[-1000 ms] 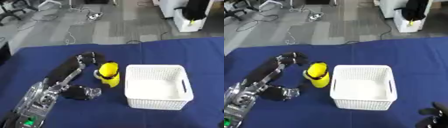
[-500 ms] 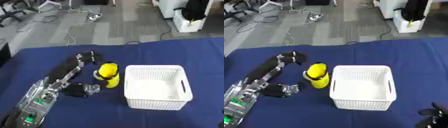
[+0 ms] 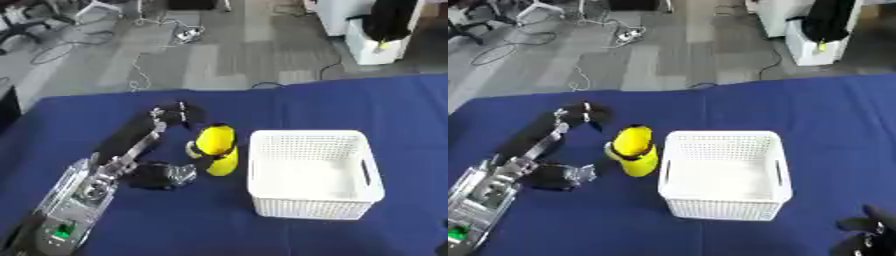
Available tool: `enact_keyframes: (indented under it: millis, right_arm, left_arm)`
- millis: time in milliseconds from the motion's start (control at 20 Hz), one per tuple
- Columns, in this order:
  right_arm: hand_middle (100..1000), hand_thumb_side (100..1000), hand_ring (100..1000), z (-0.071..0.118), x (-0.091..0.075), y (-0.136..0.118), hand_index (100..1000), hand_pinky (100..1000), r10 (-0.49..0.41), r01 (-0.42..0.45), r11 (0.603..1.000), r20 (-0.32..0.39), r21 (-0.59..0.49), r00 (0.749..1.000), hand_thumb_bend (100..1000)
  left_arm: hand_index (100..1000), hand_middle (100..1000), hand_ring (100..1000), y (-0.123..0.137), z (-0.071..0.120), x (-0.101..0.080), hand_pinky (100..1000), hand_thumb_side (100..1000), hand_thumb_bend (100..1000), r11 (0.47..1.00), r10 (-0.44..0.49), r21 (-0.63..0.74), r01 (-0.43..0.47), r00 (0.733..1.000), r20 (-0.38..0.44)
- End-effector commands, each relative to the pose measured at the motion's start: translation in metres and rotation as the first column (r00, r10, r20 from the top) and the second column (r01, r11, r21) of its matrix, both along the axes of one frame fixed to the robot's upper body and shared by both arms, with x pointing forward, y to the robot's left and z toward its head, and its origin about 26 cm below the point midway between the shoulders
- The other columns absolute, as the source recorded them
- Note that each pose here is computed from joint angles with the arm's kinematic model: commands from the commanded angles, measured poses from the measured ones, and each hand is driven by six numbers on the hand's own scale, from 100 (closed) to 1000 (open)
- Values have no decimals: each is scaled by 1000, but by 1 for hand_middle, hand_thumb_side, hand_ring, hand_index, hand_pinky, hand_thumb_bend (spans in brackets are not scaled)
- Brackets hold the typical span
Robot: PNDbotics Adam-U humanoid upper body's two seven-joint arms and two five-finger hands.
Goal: Pick up objects on the table and place them in the box.
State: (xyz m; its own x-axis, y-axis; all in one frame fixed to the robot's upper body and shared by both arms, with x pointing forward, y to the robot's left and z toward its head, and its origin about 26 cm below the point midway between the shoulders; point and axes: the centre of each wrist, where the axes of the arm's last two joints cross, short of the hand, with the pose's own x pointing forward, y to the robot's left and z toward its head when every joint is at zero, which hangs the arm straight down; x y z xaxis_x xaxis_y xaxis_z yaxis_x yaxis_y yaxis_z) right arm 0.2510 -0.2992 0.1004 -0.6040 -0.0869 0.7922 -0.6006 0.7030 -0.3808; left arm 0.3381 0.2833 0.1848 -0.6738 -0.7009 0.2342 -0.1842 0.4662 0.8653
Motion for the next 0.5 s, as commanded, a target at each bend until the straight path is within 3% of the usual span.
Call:
enact_keyframes:
  millis: [50,500]
  right_arm:
    - [804,518,654,8,0,0,1000,524,57,-51,997,103,-66,993,902]
    - [804,518,655,7,0,0,1000,525,59,-52,996,109,-67,992,902]
  left_arm:
    - [818,784,651,7,10,2,892,812,365,999,10,37,-11,1000,24]
    - [818,786,654,16,-1,10,895,829,356,997,52,56,-51,999,-16]
